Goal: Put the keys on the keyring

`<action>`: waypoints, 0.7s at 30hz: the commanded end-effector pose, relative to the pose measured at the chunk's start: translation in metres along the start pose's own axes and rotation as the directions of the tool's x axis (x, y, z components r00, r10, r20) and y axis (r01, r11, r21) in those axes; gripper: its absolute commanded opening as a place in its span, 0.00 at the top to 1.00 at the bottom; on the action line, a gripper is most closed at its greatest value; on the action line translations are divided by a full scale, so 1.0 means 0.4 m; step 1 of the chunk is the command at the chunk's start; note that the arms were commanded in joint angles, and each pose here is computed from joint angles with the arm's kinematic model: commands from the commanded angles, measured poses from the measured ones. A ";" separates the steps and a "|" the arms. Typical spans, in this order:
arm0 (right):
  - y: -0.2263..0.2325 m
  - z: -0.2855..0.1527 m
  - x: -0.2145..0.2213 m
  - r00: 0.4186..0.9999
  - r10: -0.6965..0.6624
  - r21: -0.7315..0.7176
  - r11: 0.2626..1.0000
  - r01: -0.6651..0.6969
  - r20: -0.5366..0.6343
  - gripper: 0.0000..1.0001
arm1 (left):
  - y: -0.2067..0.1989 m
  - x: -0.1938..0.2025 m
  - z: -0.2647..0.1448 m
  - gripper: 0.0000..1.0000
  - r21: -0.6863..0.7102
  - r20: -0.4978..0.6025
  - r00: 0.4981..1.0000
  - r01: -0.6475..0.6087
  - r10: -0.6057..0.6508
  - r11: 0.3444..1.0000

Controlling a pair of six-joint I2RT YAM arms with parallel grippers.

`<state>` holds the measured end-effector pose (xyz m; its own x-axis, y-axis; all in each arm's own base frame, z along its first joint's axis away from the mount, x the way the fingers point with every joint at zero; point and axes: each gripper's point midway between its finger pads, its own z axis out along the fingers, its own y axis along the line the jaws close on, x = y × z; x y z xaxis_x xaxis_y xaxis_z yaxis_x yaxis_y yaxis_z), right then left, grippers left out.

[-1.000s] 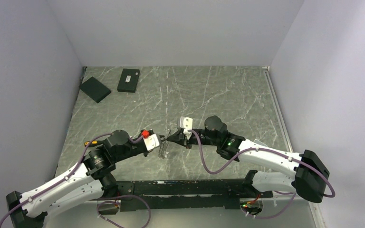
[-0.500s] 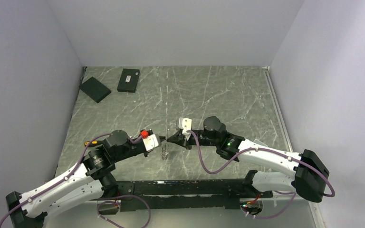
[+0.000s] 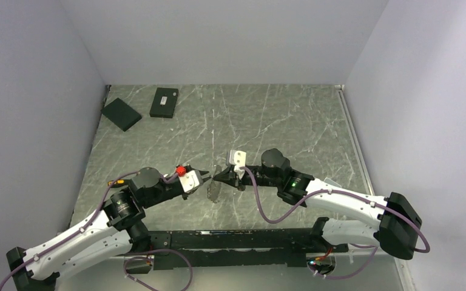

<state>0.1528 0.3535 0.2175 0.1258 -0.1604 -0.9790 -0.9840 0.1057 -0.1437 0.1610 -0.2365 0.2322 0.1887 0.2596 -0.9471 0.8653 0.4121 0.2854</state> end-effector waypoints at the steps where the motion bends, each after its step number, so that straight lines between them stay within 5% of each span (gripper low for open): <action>1: -0.009 -0.008 -0.105 0.990 -0.066 0.014 0.998 0.065 0.122 1.00 | -0.002 0.001 0.008 0.73 -0.003 0.016 1.000 0.020 -0.020 1.000; 11: -0.003 -0.002 -0.095 0.992 -0.058 -0.003 0.998 0.059 0.109 1.00 | -0.003 -0.015 0.017 0.72 0.002 0.053 0.998 0.017 -0.017 1.000; 21: 0.003 0.004 -0.087 0.994 -0.056 -0.019 0.998 0.058 0.098 1.00 | 0.000 -0.019 0.014 0.85 0.000 0.057 0.998 0.003 -0.003 1.000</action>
<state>0.1525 0.3530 0.2204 0.1307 -0.1536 -0.9795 -0.9832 0.1066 -0.1479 0.1617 -0.2402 0.2197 0.1760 0.2708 -0.9464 0.8732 0.4008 0.2771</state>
